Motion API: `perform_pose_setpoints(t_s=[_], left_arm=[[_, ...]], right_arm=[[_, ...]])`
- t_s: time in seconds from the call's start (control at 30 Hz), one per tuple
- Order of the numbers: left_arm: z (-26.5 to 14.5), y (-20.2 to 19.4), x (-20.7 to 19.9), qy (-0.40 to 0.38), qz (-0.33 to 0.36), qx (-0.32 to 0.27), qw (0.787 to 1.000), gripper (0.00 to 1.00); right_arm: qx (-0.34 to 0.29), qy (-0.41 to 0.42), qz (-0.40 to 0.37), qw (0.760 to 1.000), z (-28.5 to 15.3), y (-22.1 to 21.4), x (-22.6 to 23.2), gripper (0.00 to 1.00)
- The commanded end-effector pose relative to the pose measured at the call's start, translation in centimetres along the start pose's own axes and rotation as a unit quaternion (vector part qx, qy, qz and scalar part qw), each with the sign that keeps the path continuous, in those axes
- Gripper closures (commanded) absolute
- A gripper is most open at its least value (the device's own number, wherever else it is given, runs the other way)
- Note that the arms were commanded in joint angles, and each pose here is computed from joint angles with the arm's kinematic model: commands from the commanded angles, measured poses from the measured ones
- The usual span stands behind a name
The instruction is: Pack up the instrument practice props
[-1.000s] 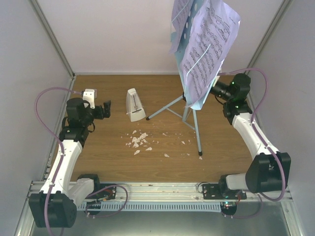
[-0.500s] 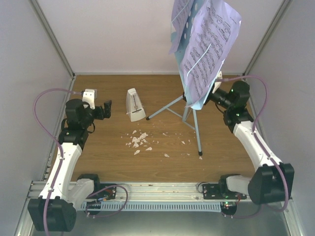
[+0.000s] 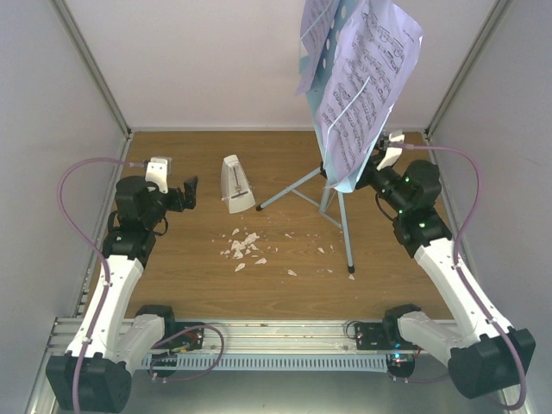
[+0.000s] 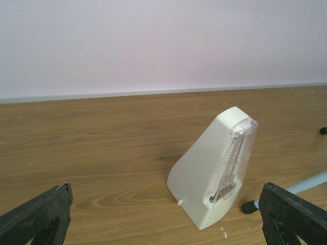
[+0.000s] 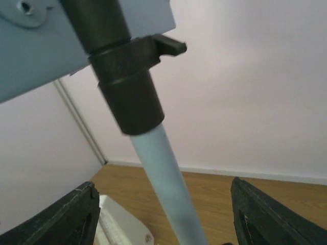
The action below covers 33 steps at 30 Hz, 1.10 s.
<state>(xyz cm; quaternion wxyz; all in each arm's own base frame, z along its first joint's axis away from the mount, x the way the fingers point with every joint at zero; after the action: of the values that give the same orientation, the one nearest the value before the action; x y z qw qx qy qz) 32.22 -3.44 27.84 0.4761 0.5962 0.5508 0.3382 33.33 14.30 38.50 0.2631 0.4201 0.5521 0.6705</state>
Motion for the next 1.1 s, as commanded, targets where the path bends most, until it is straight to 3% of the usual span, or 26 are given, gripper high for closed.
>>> perform_pose_setpoints(t_s=[0.0, 0.2, 0.27, 0.57, 0.8, 1.07], left_arm=[[-0.2, 1.1, 0.0, 0.003, 0.013, -0.026, 1.000, 0.01], [0.0, 1.0, 0.0, 0.001, 0.012, -0.023, 1.000, 0.01], [0.1, 0.9, 0.0, 0.002, 0.012, -0.020, 1.000, 0.01], [0.5, 0.6, 0.0, -0.001, 0.011, -0.014, 1.000, 0.01], [0.6, 0.4, 0.0, 0.001, 0.010, -0.011, 1.000, 0.01], [0.7, 0.2, -0.3, -0.008, 0.015, -0.010, 1.000, 0.01]], right_arm=[[-0.020, -0.084, 0.010, 0.996, 1.3, 1.3, -1.6, 0.30], [-0.015, -0.052, -0.004, 0.999, 4.4, 0.6, -0.5, 0.29], [-0.015, -0.054, -0.011, 0.998, 5.0, 0.5, -0.5, 0.33], [-0.030, -0.093, -0.067, 0.993, 5.6, 0.6, -1.3, 0.68], [-0.043, -0.078, -0.101, 0.991, 5.0, 1.4, -0.5, 0.98], [-0.037, 0.087, -0.172, 0.981, 4.7, 1.2, 3.7, 0.99]])
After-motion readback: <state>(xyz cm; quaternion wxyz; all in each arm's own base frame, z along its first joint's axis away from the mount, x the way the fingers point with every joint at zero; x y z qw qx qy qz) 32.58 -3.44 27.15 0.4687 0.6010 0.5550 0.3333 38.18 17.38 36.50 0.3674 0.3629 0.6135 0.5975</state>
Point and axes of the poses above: each gripper's point midway between its finger pads, its own z axis out along the fingers, its own x axis along the line the jaws close on, y = z × x, the point moved 1 cm from there along -z, back along the fingers, and after that the axes turned 2 degrees about -z, right-handed, at the moved point
